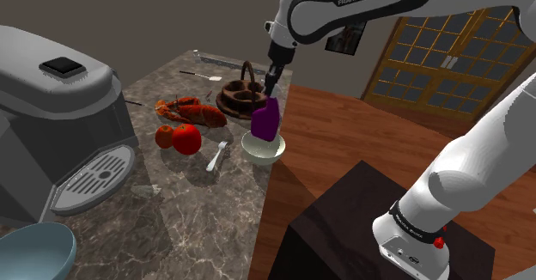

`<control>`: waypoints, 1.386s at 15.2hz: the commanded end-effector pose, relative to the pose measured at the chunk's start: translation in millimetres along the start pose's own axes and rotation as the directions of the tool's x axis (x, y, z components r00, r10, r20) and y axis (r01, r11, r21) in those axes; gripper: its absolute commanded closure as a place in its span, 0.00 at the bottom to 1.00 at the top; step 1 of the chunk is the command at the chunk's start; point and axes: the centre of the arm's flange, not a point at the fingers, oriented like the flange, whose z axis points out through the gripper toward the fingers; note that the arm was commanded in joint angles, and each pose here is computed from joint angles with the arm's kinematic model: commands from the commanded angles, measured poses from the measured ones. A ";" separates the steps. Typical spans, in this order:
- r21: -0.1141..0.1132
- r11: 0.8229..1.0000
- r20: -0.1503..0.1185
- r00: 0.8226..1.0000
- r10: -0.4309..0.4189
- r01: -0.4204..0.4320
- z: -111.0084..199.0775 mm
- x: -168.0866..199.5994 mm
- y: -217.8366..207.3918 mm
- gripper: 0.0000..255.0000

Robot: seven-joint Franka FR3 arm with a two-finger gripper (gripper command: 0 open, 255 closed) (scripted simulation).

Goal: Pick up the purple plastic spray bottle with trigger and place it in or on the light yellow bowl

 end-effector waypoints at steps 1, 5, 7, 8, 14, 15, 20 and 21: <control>0.000 1.000 -0.001 1.000 0.000 0.000 10.8 -1.9 -0.6 1.00; 0.000 1.000 -0.001 1.000 0.000 0.000 13.5 -2.3 -0.7 1.00; 0.000 1.000 -0.001 1.000 0.000 0.000 13.5 -2.3 -0.7 1.00; 0.000 1.000 -0.001 1.000 0.000 0.000 13.5 -2.3 -0.7 1.00; 0.000 1.000 -0.001 1.000 0.000 0.000 13.5 -2.3 -0.7 0.00; 0.000 1.000 -0.001 1.000 0.000 0.000 13.5 -2.3 -0.7 0.00; 0.000 1.000 -0.001 1.000 0.000 0.000 -36.5 -2.3 -0.7 0.00; 0.000 1.000 -0.001 1.000 0.000 0.000 -36.5 -2.4 -0.8 0.00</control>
